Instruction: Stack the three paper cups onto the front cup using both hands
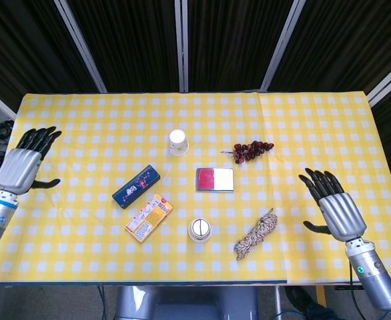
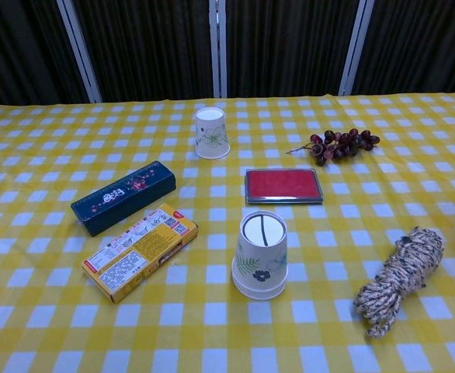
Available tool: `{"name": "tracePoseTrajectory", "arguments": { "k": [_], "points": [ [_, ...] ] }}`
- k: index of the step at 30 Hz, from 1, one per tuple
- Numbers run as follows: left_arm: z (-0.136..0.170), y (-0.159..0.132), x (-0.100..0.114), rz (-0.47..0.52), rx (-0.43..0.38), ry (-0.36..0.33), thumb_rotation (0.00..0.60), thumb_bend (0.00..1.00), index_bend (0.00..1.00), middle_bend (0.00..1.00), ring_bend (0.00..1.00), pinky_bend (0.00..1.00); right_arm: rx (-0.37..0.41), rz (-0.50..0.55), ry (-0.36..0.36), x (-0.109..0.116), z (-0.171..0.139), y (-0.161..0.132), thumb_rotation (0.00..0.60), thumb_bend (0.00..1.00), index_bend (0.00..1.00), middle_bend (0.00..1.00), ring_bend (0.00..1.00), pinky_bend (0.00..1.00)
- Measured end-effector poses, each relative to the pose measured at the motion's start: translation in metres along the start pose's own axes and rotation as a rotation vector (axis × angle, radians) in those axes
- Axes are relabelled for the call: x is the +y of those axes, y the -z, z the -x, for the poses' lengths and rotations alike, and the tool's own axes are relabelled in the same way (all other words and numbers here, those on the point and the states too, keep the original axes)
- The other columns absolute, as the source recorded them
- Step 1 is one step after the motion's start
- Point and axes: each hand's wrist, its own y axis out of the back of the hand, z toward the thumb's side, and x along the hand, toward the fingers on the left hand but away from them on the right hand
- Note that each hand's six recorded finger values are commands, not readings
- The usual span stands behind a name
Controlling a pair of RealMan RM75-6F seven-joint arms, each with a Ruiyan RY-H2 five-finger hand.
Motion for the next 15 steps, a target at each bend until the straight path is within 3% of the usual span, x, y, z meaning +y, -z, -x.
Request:
{"name": "tracePoseTrajectory", "arguments": {
  "k": [4, 11, 15],
  "points": [
    [-0.039, -0.024, -0.007, 0.0, -0.048, 0.023, 0.6, 0.02, 0.09, 0.0, 0.03, 0.1, -0.033, -0.04, 0.008, 0.002, -0.003, 0.002, 0.6, 0.0, 0.0, 0.0, 0.0, 0.0],
    [-0.106, -0.077, -0.034, 0.029, -0.128, 0.094, 0.6, 0.26, 0.14, 0.01, 0.05, 0.09, -0.089, -0.065, 0.018, 0.006, -0.002, 0.012, 0.6, 0.0, 0.0, 0.0, 0.0, 0.0],
    [-0.134, -0.1, -0.048, 0.034, -0.148, 0.116, 0.6, 0.28, 0.15, 0.01, 0.05, 0.07, -0.11, -0.063, -0.002, 0.002, 0.001, 0.019, 0.6, 0.0, 0.0, 0.0, 0.0, 0.0]
  ]
}}
